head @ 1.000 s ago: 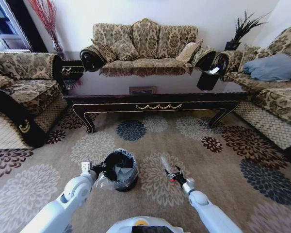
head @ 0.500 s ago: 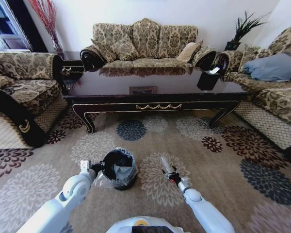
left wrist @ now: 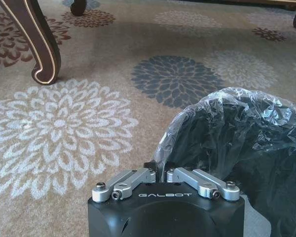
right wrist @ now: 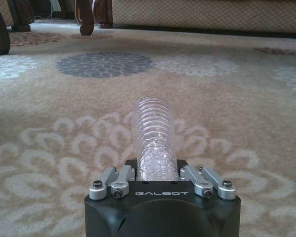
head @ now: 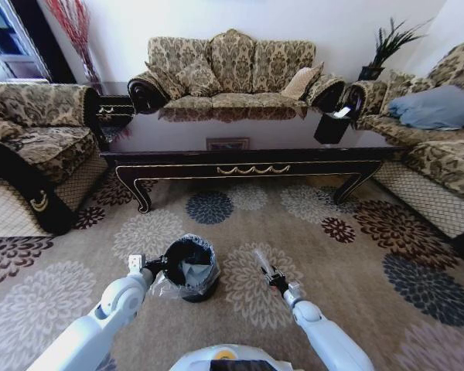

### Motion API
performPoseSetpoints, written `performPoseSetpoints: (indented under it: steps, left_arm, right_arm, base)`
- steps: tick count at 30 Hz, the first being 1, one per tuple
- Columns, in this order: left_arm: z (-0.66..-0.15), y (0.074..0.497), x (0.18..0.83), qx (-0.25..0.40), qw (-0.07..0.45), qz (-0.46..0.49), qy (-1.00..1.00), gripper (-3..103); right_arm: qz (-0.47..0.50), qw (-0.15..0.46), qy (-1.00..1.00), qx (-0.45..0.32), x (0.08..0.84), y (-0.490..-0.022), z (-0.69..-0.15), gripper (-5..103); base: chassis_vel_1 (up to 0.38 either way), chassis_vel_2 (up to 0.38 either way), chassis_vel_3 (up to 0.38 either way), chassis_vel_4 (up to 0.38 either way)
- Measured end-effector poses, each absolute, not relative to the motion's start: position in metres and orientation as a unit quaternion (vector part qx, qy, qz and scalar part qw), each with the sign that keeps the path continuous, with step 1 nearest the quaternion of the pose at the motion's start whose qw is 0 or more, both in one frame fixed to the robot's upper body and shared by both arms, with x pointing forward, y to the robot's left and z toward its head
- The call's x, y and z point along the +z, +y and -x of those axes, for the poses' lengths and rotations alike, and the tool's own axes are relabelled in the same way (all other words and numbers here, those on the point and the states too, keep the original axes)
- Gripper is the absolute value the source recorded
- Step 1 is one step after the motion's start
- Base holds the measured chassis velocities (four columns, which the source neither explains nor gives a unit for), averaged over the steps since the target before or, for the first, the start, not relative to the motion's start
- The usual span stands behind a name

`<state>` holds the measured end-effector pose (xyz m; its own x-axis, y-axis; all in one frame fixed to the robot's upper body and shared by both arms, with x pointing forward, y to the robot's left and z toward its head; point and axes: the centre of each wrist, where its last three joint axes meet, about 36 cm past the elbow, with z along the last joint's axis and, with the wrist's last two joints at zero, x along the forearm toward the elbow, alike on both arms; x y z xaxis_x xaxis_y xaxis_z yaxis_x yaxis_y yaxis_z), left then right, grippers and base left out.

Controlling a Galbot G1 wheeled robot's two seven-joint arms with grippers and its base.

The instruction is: Move to the front of the table and pick up the trash from the floor, then place it into the trash bin.

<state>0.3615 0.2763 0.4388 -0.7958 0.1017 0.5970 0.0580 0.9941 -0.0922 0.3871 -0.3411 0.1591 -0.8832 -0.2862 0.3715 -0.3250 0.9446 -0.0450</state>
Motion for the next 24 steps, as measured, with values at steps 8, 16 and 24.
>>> performPoseSetpoints:
  steps: [8, 16, 24]
  left_arm:
    - [-0.356, 0.271, 0.437, 0.033, 0.321, 0.049, -0.945, 4]
    - [-0.358, 0.262, 0.434, 0.028, 0.325, 0.058, -0.943, 4]
    - [-0.35, 0.249, 0.434, 0.022, 0.327, 0.066, -0.942, 4]
  right_arm:
    - [-0.149, 0.159, -0.974, 0.059, 0.182, -0.363, -0.386, 29]
    - [-0.151, 0.095, -0.982, 0.064, 0.241, -0.381, -0.382, 29]
    - [-0.189, 0.038, -0.98, 0.053, 0.298, -0.36, -0.376, 29]
  base:
    - [0.0, 0.0, 0.0, 0.0]
    - [0.0, 0.0, 0.0, 0.0]
    - [0.0, 0.0, 0.0, 0.0]
